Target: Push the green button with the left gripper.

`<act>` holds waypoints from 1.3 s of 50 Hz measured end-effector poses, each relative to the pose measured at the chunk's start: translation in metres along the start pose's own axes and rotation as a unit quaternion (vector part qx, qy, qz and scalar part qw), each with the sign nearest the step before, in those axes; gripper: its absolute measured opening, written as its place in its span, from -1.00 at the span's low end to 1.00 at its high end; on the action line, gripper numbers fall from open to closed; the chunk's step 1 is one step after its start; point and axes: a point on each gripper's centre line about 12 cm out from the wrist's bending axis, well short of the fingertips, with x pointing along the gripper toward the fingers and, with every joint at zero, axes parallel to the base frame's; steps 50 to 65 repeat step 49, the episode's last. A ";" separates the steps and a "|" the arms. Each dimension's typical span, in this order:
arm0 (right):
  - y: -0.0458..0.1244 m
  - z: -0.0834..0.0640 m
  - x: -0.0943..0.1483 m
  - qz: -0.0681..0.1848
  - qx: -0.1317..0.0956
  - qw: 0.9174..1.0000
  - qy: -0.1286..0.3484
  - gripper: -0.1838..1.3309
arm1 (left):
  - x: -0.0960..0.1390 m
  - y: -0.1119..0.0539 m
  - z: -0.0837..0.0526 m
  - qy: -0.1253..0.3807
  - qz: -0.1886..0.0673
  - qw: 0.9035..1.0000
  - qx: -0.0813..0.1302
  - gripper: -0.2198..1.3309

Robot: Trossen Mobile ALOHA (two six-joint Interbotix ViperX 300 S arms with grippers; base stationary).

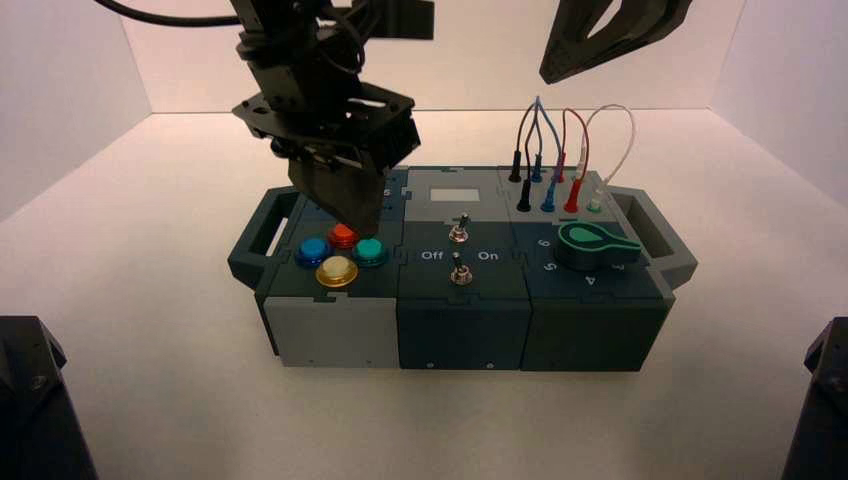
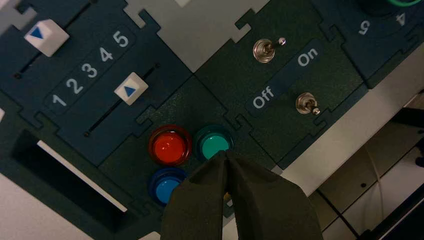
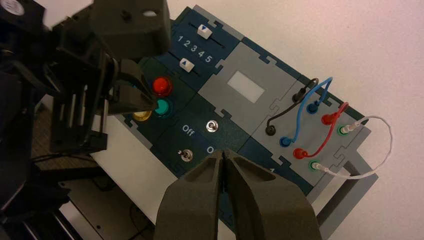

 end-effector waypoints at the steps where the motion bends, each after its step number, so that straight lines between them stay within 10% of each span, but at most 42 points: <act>1: 0.000 0.001 0.000 0.000 0.000 1.000 -0.001 -0.93 | 0.001 0.000 0.000 0.001 0.001 1.000 0.000 -0.93; 23: 0.000 0.000 -0.001 0.001 0.002 1.000 -0.003 -0.93 | 0.015 -0.001 0.001 0.022 0.004 1.000 0.006 -0.93; 45: 0.001 0.002 -0.002 0.002 0.007 1.000 -0.012 -0.93 | -0.041 -0.005 0.005 -0.050 -0.008 0.999 0.013 -0.93; 65: 0.001 0.003 -0.003 0.002 0.011 1.000 -0.014 -0.93 | -0.044 -0.005 0.005 -0.052 -0.007 0.998 0.017 -0.93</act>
